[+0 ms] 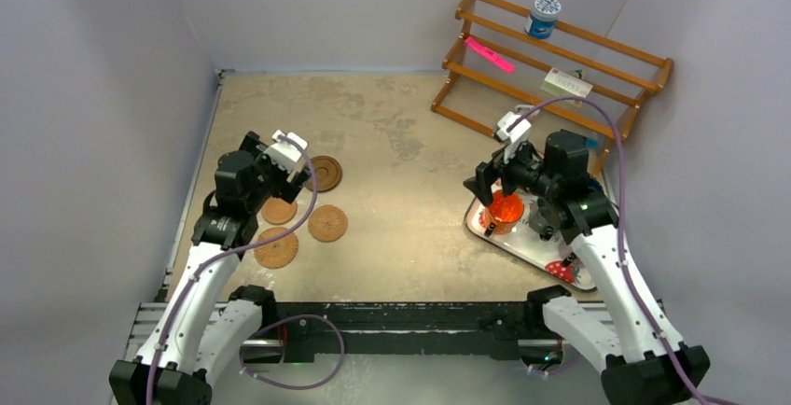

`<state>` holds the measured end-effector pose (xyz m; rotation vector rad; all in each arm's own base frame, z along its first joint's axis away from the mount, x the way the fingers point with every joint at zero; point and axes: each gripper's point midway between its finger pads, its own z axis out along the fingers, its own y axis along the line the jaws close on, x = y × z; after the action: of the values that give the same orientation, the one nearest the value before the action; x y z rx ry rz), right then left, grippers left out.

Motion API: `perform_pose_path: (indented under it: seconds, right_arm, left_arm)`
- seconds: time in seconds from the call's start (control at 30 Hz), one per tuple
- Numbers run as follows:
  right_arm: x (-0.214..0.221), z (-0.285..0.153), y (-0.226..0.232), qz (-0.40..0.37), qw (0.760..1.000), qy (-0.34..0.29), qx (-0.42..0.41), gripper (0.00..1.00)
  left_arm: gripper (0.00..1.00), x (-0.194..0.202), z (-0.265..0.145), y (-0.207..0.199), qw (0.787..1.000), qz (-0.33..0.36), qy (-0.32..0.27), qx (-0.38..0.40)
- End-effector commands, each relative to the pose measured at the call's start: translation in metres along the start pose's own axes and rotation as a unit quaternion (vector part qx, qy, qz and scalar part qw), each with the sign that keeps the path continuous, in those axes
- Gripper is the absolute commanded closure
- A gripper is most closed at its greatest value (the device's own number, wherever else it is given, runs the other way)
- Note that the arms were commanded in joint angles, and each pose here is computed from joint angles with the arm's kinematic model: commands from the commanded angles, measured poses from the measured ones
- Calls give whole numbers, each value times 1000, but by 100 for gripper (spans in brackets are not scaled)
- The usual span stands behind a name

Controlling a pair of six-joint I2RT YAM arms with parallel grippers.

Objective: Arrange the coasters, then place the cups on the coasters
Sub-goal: Move the coaster to the center of the board.

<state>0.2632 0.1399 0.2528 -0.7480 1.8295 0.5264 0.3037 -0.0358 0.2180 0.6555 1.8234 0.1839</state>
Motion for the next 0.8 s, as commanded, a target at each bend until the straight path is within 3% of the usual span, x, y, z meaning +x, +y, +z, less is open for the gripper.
perform_pose_path:
  seconds: [0.0, 0.3, 0.77]
  right_arm:
    - [23, 4, 1, -32, 998, 43, 13, 1]
    - [32, -20, 13, -83, 996, 32, 14, 1]
    - [29, -53, 13, -134, 987, -41, 80, 1]
  left_arm:
    - [0, 0, 2, -2, 999, 29, -19, -2]
    - [0, 13, 17, -20, 999, 22, -29, 24]
    - [0, 17, 36, -32, 998, 23, -37, 49]
